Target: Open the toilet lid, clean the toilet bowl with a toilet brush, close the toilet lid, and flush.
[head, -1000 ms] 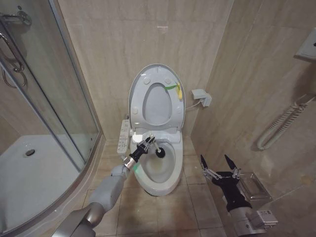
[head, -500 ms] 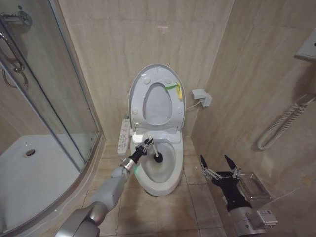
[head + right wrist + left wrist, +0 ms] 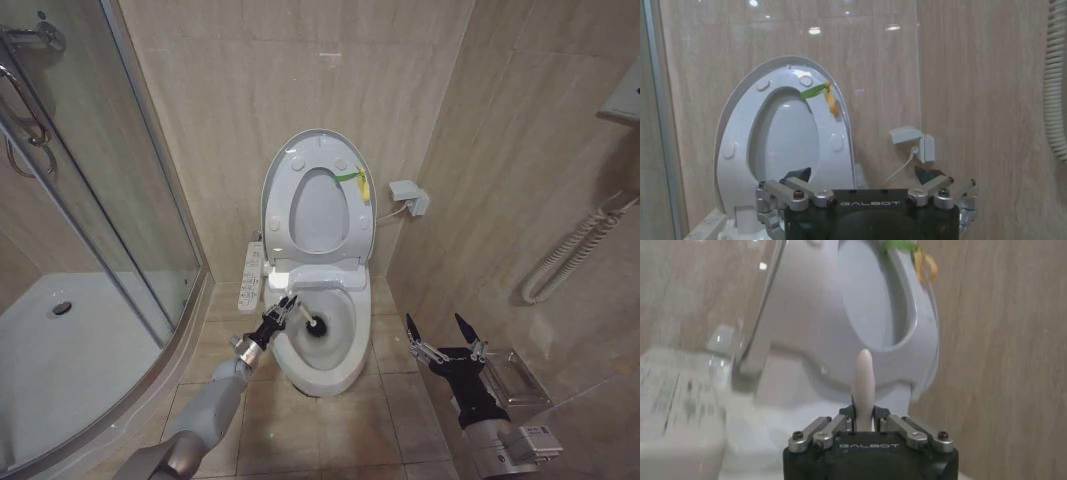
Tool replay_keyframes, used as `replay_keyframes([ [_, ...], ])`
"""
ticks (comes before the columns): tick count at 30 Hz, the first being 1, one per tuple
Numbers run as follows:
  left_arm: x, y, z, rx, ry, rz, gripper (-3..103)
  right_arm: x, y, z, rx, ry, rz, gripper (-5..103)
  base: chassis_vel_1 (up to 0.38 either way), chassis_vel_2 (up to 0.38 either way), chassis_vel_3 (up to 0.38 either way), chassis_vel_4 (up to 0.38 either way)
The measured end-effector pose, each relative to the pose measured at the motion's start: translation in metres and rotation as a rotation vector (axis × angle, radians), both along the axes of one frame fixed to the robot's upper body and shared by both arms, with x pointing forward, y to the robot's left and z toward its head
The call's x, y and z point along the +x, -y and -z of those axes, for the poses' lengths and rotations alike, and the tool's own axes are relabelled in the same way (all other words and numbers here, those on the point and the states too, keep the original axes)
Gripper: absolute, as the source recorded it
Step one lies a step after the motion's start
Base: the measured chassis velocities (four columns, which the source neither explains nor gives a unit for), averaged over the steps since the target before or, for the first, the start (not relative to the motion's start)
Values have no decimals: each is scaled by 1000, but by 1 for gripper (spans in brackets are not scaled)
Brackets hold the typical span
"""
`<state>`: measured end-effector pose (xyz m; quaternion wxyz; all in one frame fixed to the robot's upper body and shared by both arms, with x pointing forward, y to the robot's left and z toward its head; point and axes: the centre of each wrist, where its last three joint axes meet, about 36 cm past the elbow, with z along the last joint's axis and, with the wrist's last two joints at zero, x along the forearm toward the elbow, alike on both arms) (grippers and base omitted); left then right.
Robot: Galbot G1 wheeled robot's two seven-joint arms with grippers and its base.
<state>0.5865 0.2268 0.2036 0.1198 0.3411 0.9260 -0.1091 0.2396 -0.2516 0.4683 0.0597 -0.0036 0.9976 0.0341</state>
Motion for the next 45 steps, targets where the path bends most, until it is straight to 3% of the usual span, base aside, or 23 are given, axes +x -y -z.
replay_keyframes([
  [5,23,12,-25,-40,40,-1,19,0,0,0,0,0,0,100,0,0,0,0],
  [7,36,34,-36,-83,30,2,19,0,0,0,0,0,0,100,0,0,0,0],
  [14,26,57,-21,-112,-37,9,19,0,0,0,0,0,0,100,0,0,0,0],
  [17,6,46,2,-82,-79,7,19,0,0,0,0,0,0,100,0,0,0,0],
  [20,-3,36,9,-64,-78,10,19,0,0,0,0,0,0,100,0,0,0,0],
  [26,-2,20,4,-16,-16,24,19,0,0,0,0,0,0,100,0,0,0,0],
  [34,0,18,2,4,24,26,19,0,0,0,0,0,0,100,0,0,0,0],
  [40,8,8,-5,74,90,42,19,0,0,0,0,0,0,100,0,0,0,0],
  [45,12,10,-7,56,94,30,19,0,0,0,0,0,0,100,0,0,0,0],
])
